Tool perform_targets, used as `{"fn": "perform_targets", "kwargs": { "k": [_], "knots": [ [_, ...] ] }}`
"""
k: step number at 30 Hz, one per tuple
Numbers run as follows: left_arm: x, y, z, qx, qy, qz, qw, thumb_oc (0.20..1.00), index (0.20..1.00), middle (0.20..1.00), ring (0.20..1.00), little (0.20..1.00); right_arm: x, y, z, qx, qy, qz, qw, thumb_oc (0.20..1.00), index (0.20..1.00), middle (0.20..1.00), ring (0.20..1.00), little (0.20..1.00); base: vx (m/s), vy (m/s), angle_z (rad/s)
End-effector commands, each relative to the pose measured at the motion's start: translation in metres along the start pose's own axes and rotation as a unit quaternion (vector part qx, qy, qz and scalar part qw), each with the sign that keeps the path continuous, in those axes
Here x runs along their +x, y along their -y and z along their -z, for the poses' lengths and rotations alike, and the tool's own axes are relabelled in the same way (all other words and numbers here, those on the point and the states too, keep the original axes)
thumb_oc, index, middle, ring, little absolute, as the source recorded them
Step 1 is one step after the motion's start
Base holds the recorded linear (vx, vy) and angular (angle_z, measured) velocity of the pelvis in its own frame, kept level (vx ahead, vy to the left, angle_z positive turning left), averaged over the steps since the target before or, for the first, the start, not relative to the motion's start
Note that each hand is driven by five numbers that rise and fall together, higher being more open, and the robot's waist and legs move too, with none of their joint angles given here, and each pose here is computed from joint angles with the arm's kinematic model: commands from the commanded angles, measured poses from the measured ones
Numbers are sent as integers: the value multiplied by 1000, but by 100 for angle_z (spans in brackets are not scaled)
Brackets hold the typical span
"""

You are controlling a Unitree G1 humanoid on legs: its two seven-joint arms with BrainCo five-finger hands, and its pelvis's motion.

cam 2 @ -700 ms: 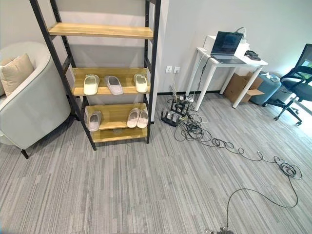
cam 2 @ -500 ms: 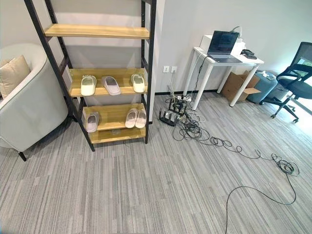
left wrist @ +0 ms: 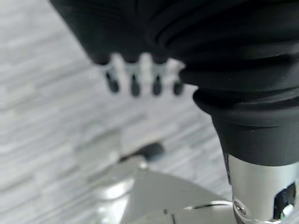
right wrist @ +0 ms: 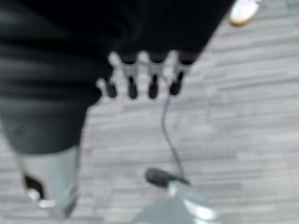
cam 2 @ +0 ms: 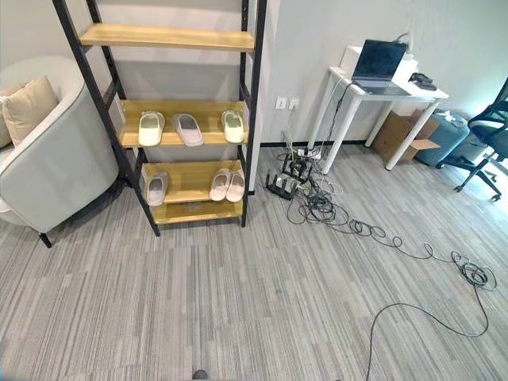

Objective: Arrange the slippers neatly on the shoe rack.

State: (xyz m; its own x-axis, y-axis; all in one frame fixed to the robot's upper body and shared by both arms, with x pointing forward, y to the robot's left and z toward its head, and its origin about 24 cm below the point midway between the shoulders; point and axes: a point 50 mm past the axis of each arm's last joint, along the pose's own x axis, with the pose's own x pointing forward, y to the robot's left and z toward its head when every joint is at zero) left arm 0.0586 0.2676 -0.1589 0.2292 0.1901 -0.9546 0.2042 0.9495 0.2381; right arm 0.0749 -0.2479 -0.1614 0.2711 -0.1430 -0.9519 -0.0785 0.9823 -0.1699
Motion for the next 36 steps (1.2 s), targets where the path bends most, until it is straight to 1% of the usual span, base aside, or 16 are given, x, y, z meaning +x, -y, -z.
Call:
{"fn": "perform_targets", "kwargs": {
  "k": [1, 6, 7, 9, 11, 15, 19, 21, 24, 26, 28, 30, 31, 33, 34, 36],
  "knots": [
    [5, 32, -35, 28, 38, 47, 998, 1000, 1000, 1000, 1000, 1000, -7, 51, -27, -14, 39, 60, 997, 1000, 1000, 1000, 1000, 1000, 149, -91, 25],
    [4, 33, -27, 2, 40, 47, 998, 1000, 1000, 1000, 1000, 1000, -6, 45, -31, -32, 41, 50, 997, 1000, 1000, 1000, 1000, 1000, 298, 25, 12],
    [3, 37, -13, -5, 19, 49, 999, 1000, 1000, 1000, 1000, 1000, -4, 37, -44, -51, 61, 40, 996, 1000, 1000, 1000, 1000, 1000, 539, 131, -6],
    [2, 34, 0, -4, -3, 41, 999, 1000, 1000, 1000, 1000, 1000, -3, 30, -57, -71, 79, 30, 994, 1000, 1000, 1000, 1000, 1000, 732, 179, -32],
    [-2, 29, 29, -5, -55, 31, 998, 1000, 1000, 1000, 1000, 1000, -1, 17, -68, -109, 86, 13, 990, 1000, 1000, 1000, 1000, 1000, 773, 203, -37],
    [-4, 19, 36, -3, -74, 21, 997, 1000, 1000, 1000, 1000, 1000, -1, 10, -73, -130, 92, 2, 987, 1000, 1000, 1000, 1000, 1000, 392, 174, -41],
    [1, 3, -2, -20, -2, -4, 1000, 1000, 1000, 1000, 1000, 1000, -2, 9, -79, -145, 103, 8, 984, 1000, 1000, 1000, 1000, 1000, 546, 239, 33],
    [2, 3, -17, -37, 26, -6, 999, 1000, 1000, 1000, 1000, 1000, -1, 8, -77, -146, 102, 8, 984, 1000, 1000, 1000, 1000, 1000, 507, 71, 65],
    [3, 4, -41, -19, 71, -9, 997, 1000, 1000, 1000, 1000, 1000, -1, 6, -71, -141, 105, 8, 984, 1000, 1000, 1000, 1000, 1000, 468, -91, 57],
    [2, 5, -62, -20, 106, -10, 994, 1000, 1000, 1000, 1000, 1000, -1, 5, -61, -139, 91, 6, 986, 1000, 1000, 1000, 1000, 1000, 592, -199, 147],
    [2, 6, -63, -10, 106, -11, 994, 1000, 1000, 1000, 1000, 1000, 0, 6, -46, -131, 72, 6, 989, 1000, 1000, 1000, 1000, 1000, 530, -215, 193],
    [3, 11, -59, -7, 100, -8, 995, 1000, 1000, 1000, 1000, 1000, -1, 10, -43, -110, 69, 13, 991, 1000, 1000, 1000, 1000, 1000, 383, -169, 259],
    [3, 13, -63, -9, 106, -11, 994, 1000, 1000, 1000, 1000, 1000, -1, 16, -49, -103, 78, 25, 991, 1000, 1000, 1000, 1000, 1000, 272, -170, 135],
    [4, 16, -55, -2, 88, -17, 996, 1000, 1000, 1000, 1000, 1000, -2, 17, -60, -88, 95, 30, 991, 1000, 1000, 1000, 1000, 1000, 184, -57, 92],
    [4, 17, -42, -4, 65, -21, 998, 1000, 1000, 1000, 1000, 1000, -2, 17, -62, -92, 97, 31, 991, 1000, 1000, 1000, 1000, 1000, 275, 70, 73],
    [4, 16, -32, -4, 49, -29, 998, 1000, 1000, 1000, 1000, 1000, -2, 17, -65, -98, 102, 33, 989, 1000, 1000, 1000, 1000, 1000, 252, 85, -15]
  ]
}}
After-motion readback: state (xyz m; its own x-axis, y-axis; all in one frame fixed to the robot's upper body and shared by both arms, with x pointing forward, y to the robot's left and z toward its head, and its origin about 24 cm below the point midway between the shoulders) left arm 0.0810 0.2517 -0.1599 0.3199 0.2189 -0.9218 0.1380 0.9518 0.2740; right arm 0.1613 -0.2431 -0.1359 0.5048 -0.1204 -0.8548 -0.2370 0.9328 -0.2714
